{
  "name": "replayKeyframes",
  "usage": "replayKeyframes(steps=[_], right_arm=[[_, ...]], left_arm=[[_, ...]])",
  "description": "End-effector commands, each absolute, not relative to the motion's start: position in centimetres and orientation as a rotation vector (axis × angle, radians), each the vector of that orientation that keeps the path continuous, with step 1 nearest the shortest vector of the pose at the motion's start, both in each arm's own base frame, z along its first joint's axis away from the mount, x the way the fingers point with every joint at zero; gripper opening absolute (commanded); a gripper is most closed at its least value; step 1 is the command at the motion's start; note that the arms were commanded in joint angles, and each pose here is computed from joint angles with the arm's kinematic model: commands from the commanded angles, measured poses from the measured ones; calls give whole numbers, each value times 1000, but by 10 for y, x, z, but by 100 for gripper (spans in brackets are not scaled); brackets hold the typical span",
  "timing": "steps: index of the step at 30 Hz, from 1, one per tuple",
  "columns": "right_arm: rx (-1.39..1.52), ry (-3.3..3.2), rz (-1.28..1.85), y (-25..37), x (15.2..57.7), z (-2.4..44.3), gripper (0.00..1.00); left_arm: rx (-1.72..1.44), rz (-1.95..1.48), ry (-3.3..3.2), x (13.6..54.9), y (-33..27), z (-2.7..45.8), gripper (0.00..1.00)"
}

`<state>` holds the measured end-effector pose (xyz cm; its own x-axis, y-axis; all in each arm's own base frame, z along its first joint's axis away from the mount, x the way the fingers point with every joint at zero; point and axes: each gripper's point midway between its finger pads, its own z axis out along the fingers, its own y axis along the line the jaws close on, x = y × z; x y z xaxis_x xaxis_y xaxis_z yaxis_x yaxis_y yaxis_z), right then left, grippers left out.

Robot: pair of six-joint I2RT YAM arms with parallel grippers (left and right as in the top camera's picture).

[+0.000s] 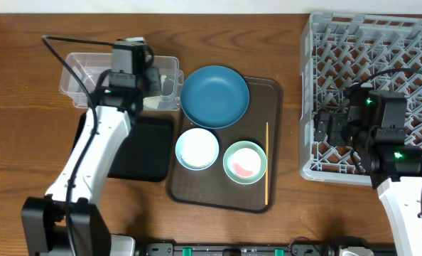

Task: Sort waste into correct bins and load items into the dishwasher rack
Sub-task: 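Move the wrapper with left gripper and drop it in clear bin, then grasp the pink cup from the green bowl with left gripper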

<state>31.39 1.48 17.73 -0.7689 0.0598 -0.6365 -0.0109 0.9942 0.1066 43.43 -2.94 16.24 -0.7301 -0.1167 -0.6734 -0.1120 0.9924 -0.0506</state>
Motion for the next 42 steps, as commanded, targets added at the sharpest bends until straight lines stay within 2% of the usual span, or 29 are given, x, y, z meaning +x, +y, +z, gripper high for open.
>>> replayKeyframes(steps=[1, 3, 5, 10, 15, 21, 26, 31, 42], right_arm=[[37, 2423, 152, 19, 317, 186, 99], [37, 2423, 152, 19, 317, 186, 99], [37, 2423, 152, 19, 317, 186, 99], [37, 2422, 152, 19, 318, 186, 99], [37, 2420, 152, 19, 318, 186, 99], [37, 2418, 151, 19, 318, 186, 99], [36, 2408, 151, 19, 320, 188, 99], [36, 2408, 151, 19, 320, 188, 99], [36, 2409, 152, 19, 320, 188, 99]], left_arm=[[-178, 36, 2419, 438, -18, 151, 22], [-184, 39, 2425, 438, -16, 149, 35], [-183, 38, 2422, 438, -16, 150, 40], [-155, -42, 2418, 437, -27, 155, 41], [-58, -274, 2458, 426, -63, 155, 42], [73, -484, 2608, 386, -112, 139, 42], [237, -501, 2754, 342, -141, 123, 54], [371, -508, 2866, 303, -166, 114, 61], [697, -558, 2800, 266, -235, 113, 63]])
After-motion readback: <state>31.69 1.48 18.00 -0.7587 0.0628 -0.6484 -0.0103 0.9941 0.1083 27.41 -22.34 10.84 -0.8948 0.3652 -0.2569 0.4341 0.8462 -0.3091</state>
